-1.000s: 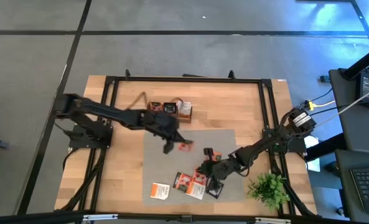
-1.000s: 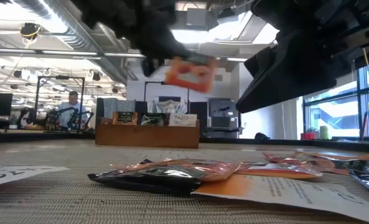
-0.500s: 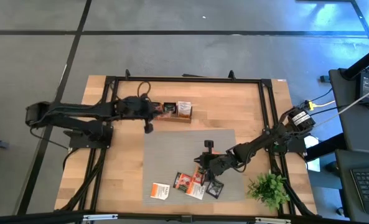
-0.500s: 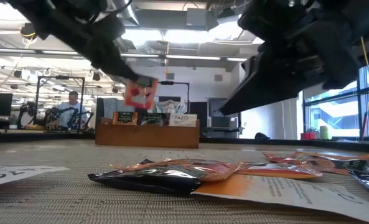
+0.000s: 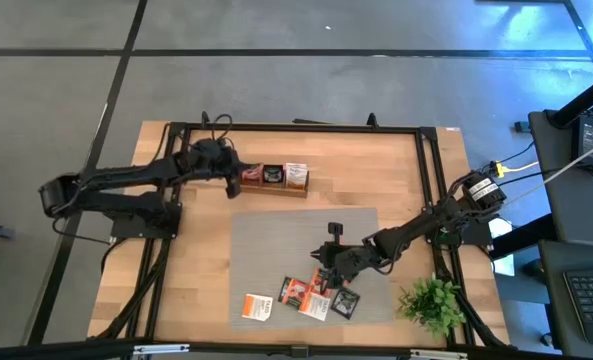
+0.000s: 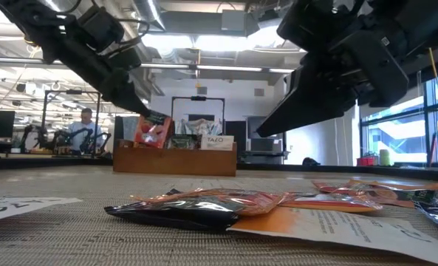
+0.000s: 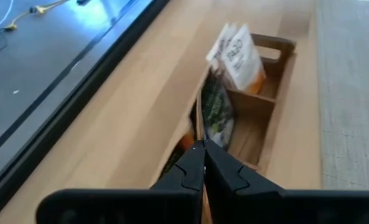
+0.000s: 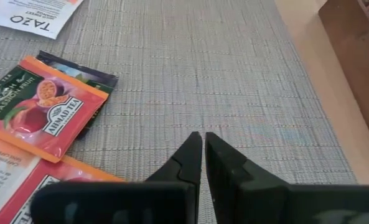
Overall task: Pick & Place Tea
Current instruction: Put the orange tea bag into the left section of the wooden organizer
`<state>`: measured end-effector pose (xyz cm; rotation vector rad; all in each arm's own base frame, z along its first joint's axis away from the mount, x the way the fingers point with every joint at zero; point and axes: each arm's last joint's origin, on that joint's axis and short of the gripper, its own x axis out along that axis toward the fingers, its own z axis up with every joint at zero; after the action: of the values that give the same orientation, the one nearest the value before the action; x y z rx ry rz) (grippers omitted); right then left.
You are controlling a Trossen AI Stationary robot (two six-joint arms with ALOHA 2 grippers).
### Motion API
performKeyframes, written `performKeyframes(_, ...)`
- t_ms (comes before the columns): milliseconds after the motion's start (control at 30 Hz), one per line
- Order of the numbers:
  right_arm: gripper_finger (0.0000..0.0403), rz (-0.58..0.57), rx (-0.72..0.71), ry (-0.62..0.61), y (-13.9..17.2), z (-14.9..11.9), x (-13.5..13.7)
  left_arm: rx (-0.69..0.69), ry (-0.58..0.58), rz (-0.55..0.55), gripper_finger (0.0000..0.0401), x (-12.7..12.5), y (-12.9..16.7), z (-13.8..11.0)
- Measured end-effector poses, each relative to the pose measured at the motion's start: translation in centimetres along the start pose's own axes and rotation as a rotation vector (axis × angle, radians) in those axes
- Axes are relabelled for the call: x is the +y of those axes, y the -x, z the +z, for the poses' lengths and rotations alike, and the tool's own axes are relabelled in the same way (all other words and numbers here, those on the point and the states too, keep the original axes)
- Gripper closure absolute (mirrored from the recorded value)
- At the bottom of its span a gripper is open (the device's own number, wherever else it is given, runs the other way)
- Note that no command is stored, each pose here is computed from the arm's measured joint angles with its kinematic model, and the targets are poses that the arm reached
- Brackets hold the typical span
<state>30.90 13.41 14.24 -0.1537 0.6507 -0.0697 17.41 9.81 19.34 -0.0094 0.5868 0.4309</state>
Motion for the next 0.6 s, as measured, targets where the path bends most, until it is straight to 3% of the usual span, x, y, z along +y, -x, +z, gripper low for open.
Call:
performKeyframes(333, 0.0377, -0.001, 0.004, 0.003, 0.0, 0.0, 0.0, 0.021, 0.048, -0.005, 0.0398, 0.9, -0.3, -0.4)
performKeyframes(600, 0.0377, -0.001, 0.005, 0.003, 0.0, 0.0, 0.0, 0.109, 0.054, 0.122, 0.0398, 1.3, -1.3, -1.2)
